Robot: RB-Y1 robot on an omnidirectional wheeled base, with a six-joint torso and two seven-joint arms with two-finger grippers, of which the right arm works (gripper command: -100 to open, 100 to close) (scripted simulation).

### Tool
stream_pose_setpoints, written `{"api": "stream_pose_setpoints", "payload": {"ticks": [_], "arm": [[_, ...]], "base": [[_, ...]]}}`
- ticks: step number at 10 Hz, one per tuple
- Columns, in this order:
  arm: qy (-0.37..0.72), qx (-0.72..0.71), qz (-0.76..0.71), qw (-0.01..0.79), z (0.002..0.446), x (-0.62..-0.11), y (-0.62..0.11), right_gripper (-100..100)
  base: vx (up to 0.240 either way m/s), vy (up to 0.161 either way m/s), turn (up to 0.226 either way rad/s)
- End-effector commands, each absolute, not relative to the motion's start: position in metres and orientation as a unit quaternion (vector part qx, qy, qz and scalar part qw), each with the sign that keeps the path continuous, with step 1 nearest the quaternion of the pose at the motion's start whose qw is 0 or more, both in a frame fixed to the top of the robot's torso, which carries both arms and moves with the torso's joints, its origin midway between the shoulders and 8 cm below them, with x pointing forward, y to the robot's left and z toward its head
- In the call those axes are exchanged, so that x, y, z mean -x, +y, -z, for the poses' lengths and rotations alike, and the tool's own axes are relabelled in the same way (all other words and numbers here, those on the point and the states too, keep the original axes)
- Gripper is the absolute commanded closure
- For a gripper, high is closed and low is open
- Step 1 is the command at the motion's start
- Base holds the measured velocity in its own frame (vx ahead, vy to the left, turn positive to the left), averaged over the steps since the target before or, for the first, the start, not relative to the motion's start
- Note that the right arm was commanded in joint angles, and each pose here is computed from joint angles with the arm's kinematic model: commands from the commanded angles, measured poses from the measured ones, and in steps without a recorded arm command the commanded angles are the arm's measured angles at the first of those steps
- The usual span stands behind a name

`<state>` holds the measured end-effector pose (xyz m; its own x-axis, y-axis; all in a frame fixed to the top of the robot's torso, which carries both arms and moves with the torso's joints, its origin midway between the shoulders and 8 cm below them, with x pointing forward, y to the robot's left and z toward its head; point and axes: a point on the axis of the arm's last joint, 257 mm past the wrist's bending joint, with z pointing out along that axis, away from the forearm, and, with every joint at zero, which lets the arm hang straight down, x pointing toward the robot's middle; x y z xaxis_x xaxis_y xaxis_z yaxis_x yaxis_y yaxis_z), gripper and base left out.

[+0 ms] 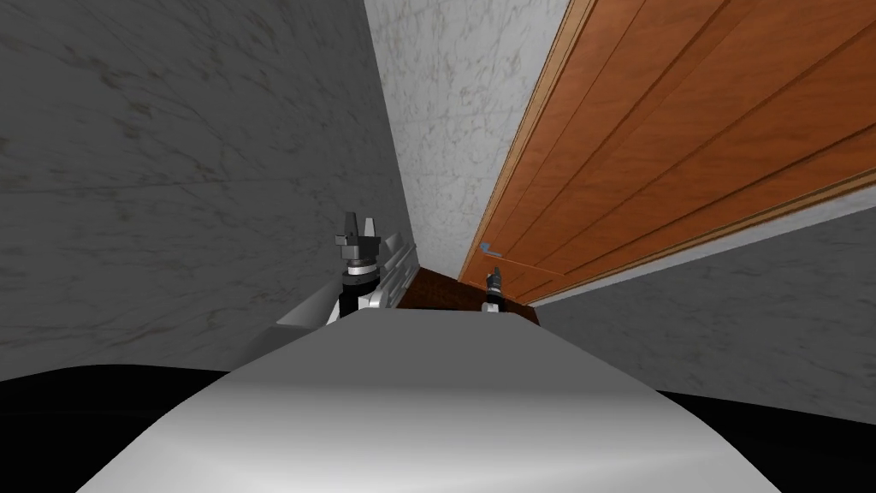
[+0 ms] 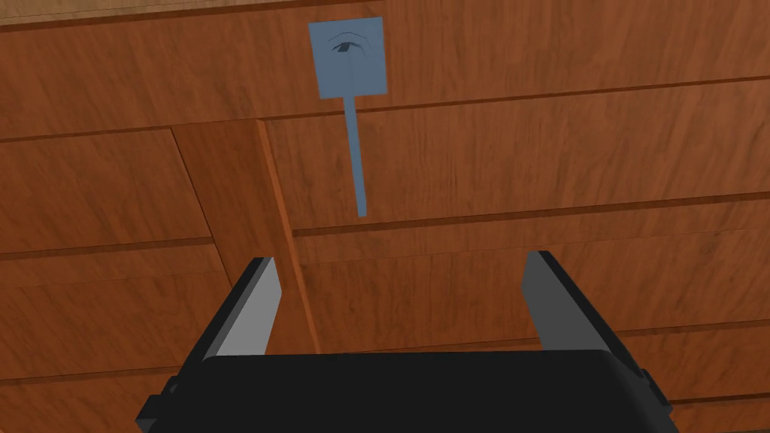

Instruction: Pull the door open

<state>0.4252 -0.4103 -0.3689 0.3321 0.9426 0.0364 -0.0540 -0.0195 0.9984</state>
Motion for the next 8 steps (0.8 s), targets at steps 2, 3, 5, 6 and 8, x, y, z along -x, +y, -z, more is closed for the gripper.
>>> {"api": "stream_pose_setpoints", "payload": {"ticks": [2,3,5,6,8], "arm": [[0.389,-0.579,-0.413,0.585,0.378,-0.420,-0.421,-100],[0.389,-0.582,-0.406,0.587,0.383,-0.418,-0.426,-100],[0.389,-0.586,-0.398,0.588,0.388,-0.415,-0.432,-100],[0.390,-0.589,-0.391,0.590,0.392,-0.413,-0.436,-100],[0.390,-0.589,-0.391,0.589,0.391,-0.413,-0.436,-100]], "base": [[0.118,-0.029,0.110],[0.110,-0.023,0.104],[0.087,-0.028,0.090],[0.083,-0.018,0.089],[0.051,-0.015,0.027]]}}
